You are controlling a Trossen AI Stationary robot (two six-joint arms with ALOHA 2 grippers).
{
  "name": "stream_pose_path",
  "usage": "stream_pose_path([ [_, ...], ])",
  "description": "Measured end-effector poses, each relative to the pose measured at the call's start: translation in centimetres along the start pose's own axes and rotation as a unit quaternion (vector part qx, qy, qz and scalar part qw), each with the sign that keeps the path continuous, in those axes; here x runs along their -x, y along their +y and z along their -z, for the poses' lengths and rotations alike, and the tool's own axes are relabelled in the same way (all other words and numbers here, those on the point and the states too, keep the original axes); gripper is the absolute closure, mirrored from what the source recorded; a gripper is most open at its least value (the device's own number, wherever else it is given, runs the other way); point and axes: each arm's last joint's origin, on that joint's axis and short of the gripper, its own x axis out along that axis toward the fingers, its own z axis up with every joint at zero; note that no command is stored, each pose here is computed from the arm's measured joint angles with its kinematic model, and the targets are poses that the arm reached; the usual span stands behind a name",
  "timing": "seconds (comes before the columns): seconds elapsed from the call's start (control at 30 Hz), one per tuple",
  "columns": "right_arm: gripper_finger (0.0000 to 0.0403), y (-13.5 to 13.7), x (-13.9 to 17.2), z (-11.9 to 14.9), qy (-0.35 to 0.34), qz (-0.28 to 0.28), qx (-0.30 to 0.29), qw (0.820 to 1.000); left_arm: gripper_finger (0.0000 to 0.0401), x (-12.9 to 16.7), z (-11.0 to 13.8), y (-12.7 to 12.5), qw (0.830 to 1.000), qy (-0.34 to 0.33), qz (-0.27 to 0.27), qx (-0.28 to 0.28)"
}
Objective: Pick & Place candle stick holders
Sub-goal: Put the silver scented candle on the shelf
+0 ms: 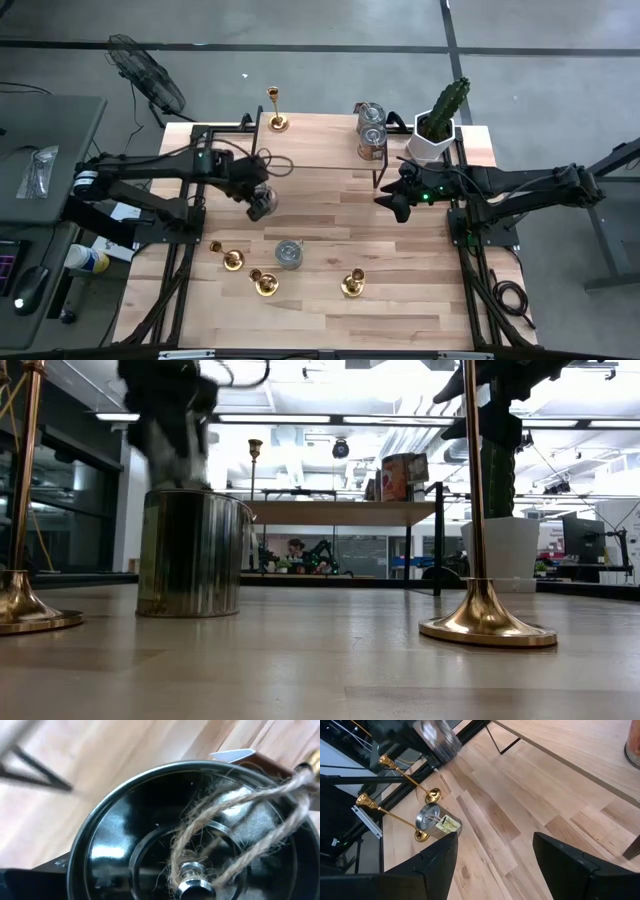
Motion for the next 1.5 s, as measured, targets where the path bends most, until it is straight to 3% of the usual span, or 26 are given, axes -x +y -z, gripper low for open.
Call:
stream_pose_path([
  [0.2,0.0151,0.0,0.0,0.0,0.000,0.000,0.000,1.000,0.0047,2.7,-3.1,-1.4,0.998,-0.047,-0.028,-0.003],
  [0.4,0.0151,0.0,0.0,-0.1,-0.005,0.001,0.000,1.000,0.0047,3.3,-6.6,-3.3,0.996,-0.070,-0.050,-0.014],
  [0.63,0.0151,0.0,0.0,-0.1,-0.006,0.001,0.000,1.000,0.0047,1.7,-10.6,-4.0,0.993,-0.075,-0.086,-0.001],
  [1.0,0.0151,0.0,0.0,-0.1,-0.005,0.001,-0.004,1.000,0.0047,-0.3,-16.6,-4.0,0.992,-0.091,-0.087,-0.012],
  [1.2,0.0151,0.0,0.0,0.0,-0.002,0.004,0.000,1.000,0.0047,-1.1,-19.0,-4.1,0.991,-0.105,-0.087,-0.012],
  [1.5,0.0151,0.0,0.0,0.0,-0.005,0.007,0.000,1.000,0.0047,-3.2,-21.5,-2.1,0.988,-0.116,-0.097,0.013],
])
